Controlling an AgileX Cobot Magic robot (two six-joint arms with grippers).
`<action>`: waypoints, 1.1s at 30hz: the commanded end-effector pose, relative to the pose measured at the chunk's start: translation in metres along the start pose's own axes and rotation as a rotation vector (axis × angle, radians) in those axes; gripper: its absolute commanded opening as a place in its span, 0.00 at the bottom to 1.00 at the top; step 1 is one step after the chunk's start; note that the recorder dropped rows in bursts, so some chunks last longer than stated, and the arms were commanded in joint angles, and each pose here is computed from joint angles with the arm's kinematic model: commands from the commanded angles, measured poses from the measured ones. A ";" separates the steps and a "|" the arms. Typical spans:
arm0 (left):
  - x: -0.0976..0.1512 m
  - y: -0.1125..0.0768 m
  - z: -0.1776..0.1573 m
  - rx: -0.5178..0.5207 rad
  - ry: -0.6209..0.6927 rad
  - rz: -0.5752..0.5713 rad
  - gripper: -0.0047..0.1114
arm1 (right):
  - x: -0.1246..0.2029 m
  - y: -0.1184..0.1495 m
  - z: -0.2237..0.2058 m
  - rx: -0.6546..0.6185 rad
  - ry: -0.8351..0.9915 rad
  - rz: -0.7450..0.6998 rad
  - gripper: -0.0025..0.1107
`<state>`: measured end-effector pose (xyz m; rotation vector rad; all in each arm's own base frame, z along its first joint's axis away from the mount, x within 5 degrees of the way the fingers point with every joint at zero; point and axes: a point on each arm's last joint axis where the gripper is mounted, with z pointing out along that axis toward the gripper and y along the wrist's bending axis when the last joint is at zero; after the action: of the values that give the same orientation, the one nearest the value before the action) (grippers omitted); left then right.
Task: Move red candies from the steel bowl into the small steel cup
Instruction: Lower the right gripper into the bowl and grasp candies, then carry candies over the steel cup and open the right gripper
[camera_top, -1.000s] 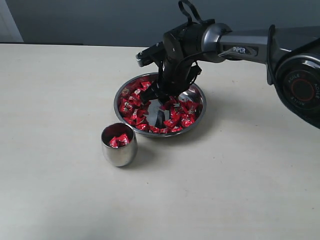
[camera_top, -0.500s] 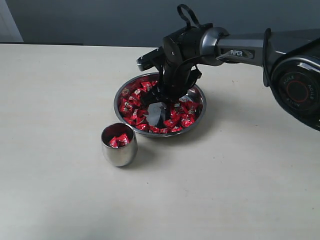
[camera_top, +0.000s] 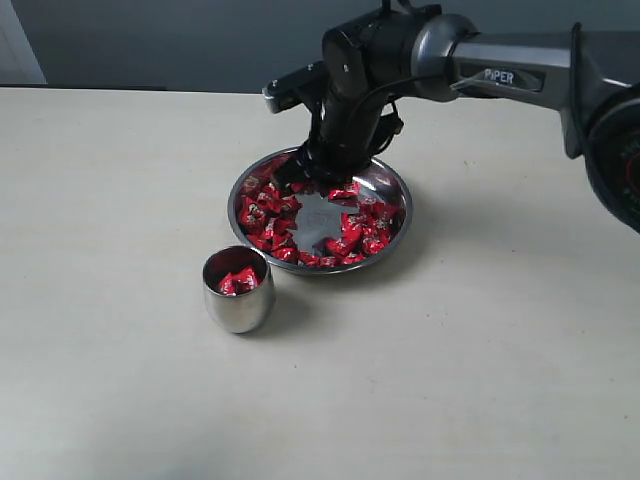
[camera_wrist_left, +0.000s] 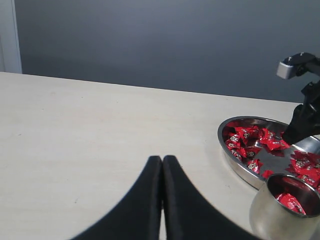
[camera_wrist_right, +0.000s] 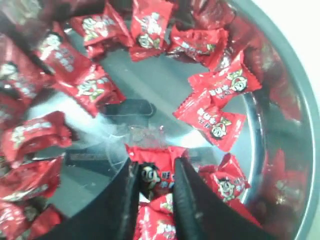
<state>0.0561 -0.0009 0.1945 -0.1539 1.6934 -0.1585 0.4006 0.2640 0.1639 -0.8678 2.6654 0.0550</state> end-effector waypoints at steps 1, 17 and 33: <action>0.000 0.000 0.000 0.008 -0.005 -0.002 0.04 | -0.004 0.025 -0.036 -0.041 -0.032 -0.050 0.02; 0.000 0.000 0.000 0.008 -0.005 -0.002 0.04 | 0.016 0.117 -0.073 -0.186 0.065 -0.292 0.02; 0.000 0.000 0.000 0.008 -0.005 -0.002 0.04 | 0.029 0.141 -0.078 -0.227 0.143 -0.397 0.02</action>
<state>0.0561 -0.0009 0.1945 -0.1539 1.6934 -0.1585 0.2745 0.3518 0.2136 -1.4707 2.6319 0.2240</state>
